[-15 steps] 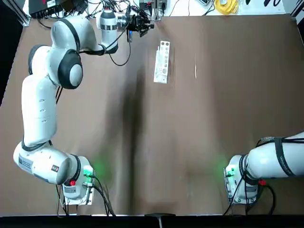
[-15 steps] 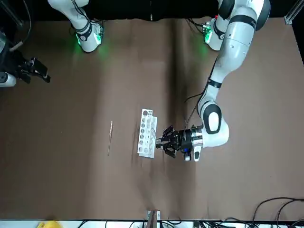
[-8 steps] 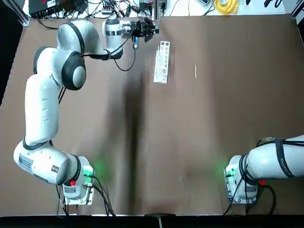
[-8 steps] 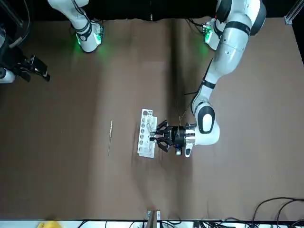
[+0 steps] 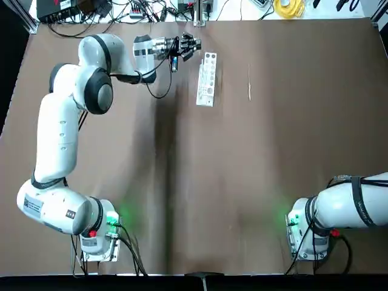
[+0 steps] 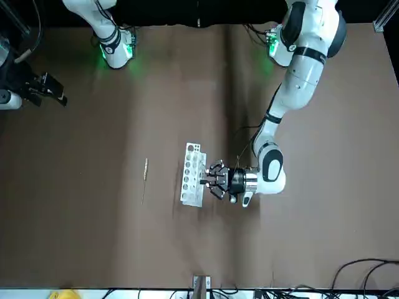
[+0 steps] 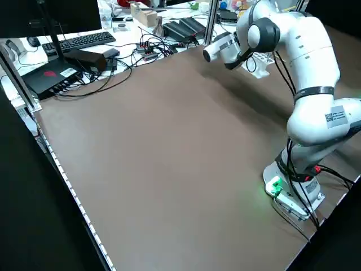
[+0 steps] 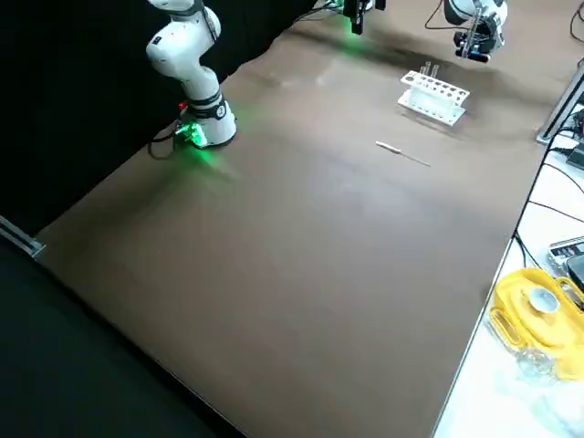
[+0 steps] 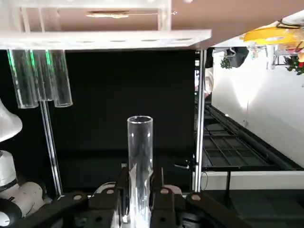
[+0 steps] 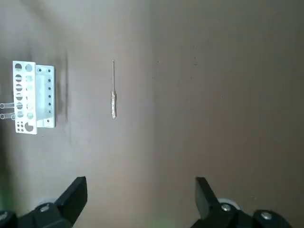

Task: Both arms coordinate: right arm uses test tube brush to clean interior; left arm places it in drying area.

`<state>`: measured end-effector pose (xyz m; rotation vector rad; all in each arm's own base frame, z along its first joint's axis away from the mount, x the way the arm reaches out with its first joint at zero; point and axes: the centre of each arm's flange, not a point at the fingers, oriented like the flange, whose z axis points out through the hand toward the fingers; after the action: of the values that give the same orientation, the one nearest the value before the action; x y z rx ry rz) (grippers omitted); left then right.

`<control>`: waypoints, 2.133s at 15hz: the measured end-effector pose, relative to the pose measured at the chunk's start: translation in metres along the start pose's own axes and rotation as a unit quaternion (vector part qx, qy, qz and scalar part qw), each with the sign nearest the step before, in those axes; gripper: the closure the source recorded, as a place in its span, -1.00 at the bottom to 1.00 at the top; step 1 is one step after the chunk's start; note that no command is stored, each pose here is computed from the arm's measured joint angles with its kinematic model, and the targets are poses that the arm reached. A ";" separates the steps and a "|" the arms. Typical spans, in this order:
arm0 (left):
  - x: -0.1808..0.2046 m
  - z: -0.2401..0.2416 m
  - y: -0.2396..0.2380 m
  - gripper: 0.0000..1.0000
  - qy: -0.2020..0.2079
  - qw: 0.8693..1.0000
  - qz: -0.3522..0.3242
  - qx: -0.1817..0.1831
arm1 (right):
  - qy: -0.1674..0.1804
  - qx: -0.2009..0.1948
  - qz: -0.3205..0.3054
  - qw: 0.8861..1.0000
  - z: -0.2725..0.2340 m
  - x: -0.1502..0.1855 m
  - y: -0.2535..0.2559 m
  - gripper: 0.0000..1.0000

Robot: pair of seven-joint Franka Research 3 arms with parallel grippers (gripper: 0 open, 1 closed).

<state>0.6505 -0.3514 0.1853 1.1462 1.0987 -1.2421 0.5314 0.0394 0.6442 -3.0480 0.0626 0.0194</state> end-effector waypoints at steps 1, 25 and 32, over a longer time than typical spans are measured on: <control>0.004 -0.003 0.001 0.54 -0.002 1.000 0.002 -0.002 | -0.004 0.000 0.003 1.000 0.003 0.000 0.002 -1.00; 0.058 0.026 0.010 0.54 -0.009 0.997 0.046 -0.066 | -0.003 -0.008 0.026 1.000 0.011 0.010 0.028 -1.00; 0.064 0.028 0.010 0.54 -0.007 0.996 0.054 -0.065 | -0.002 -0.008 0.027 1.000 0.011 0.010 0.028 -1.00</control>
<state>0.6621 -0.3863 0.1248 1.0813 1.0761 -1.0777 0.5405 0.0119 0.6306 -3.0621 0.1441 0.0298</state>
